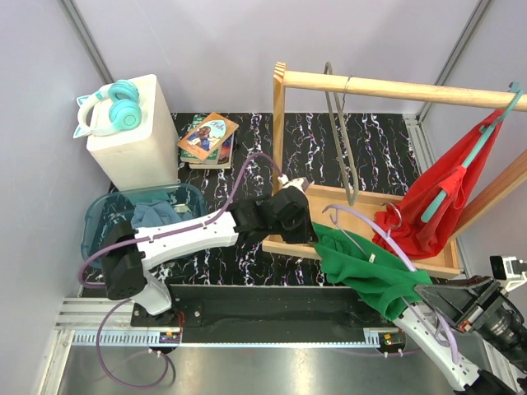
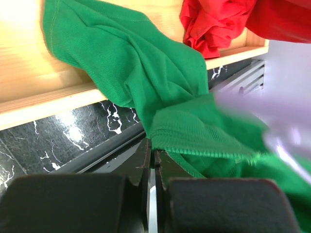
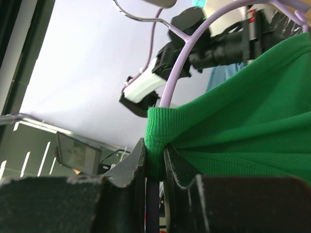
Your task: Remove the tank top from the hanger
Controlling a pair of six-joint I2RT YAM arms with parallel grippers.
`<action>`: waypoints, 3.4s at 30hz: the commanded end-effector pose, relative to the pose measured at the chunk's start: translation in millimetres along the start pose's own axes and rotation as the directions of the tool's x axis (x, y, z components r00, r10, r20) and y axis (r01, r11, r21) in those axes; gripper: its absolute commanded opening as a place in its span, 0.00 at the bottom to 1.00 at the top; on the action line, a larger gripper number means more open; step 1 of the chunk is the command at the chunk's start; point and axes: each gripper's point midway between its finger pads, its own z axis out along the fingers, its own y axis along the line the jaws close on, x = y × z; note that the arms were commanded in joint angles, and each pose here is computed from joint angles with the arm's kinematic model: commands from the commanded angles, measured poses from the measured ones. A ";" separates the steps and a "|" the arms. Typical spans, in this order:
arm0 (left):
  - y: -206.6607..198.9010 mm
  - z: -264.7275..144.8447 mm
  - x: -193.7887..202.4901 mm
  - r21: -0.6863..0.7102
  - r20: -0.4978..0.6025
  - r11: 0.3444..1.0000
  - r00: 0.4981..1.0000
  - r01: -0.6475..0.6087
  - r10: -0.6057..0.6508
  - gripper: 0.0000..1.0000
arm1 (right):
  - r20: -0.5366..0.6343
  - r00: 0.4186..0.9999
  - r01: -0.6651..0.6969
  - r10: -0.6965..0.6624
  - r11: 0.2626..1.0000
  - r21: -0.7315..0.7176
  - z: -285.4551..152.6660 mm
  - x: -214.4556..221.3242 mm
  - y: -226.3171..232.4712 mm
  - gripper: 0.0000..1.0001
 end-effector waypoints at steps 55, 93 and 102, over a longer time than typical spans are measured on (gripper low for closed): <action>-155.2 -62.1 -30.5 0.608 -0.005 0.792 0.997 0.063 -0.076 0.18 | -0.115 0.984 0.156 -0.139 0.977 0.147 110.5 13.4 -82.3 0.00; -127.7 -65.1 -97.4 0.553 0.281 0.819 0.960 -0.150 -0.014 0.00 | -0.316 0.914 0.375 -0.254 0.826 0.421 150.5 16.4 -163.3 0.60; -129.6 -61.8 -108.0 0.553 0.281 0.821 0.959 -0.140 -0.025 0.00 | -0.345 0.922 0.314 -0.173 0.856 0.410 141.2 36.7 -177.7 0.31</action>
